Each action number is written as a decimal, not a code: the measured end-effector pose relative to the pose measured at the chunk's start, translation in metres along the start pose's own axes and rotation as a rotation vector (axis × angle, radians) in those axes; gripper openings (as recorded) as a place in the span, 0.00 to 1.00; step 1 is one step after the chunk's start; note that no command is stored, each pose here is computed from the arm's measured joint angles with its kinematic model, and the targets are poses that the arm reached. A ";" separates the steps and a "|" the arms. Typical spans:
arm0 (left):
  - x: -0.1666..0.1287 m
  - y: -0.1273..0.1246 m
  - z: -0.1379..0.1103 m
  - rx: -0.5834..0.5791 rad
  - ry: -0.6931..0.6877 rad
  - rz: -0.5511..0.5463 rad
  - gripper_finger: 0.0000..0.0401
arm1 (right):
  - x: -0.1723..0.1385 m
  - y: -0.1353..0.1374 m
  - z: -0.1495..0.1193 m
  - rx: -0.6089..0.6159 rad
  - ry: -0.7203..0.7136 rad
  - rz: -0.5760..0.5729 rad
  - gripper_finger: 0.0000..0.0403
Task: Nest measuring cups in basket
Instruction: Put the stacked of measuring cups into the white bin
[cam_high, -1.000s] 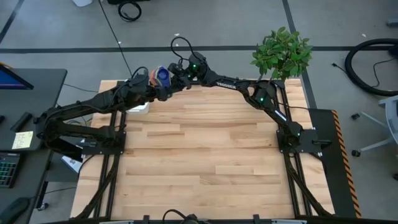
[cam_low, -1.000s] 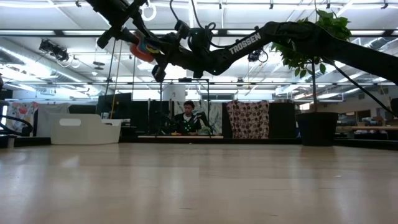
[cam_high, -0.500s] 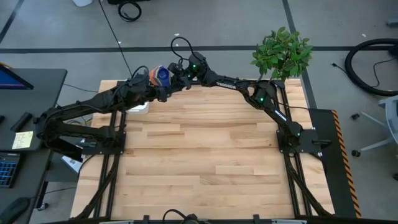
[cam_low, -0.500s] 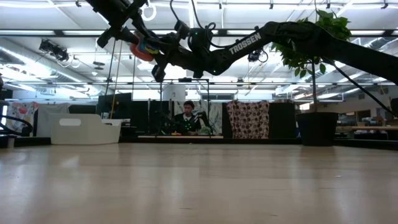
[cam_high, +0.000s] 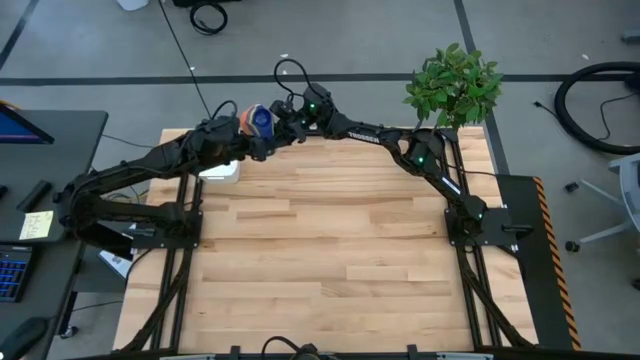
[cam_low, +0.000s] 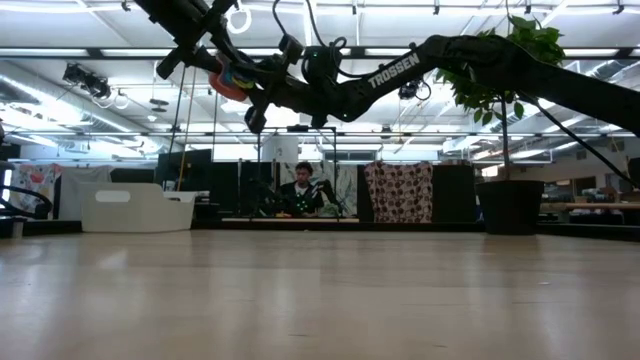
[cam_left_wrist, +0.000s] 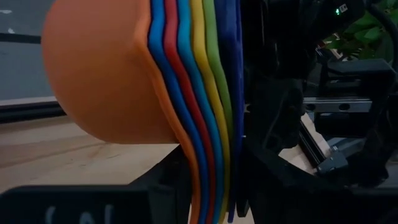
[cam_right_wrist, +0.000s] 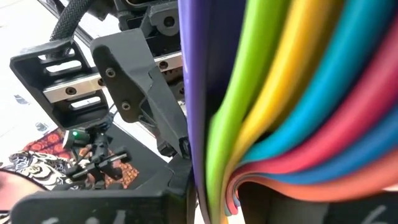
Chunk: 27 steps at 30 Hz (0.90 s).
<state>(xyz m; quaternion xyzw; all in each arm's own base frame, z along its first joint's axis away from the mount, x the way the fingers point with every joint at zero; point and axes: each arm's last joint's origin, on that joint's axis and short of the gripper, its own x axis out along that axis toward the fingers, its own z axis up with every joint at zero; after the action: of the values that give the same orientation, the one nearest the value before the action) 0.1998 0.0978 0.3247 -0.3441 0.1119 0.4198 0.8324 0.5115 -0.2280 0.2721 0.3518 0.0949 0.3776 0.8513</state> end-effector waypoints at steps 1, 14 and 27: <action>0.000 0.000 0.001 0.004 0.000 -0.004 0.30 | 0.000 0.000 0.000 0.000 -0.003 -0.002 0.22; -0.002 0.000 0.005 0.031 -0.029 -0.033 0.29 | -0.006 0.000 0.003 -0.017 -0.013 -0.008 0.22; -0.001 -0.003 0.006 0.105 -0.028 -0.089 0.08 | -0.009 -0.001 0.003 0.050 0.007 -0.006 0.37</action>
<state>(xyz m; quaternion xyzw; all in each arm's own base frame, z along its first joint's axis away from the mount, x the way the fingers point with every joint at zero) 0.2012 0.1002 0.3313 -0.2987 0.1065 0.3809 0.8685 0.5073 -0.2361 0.2723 0.3712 0.1081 0.3736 0.8432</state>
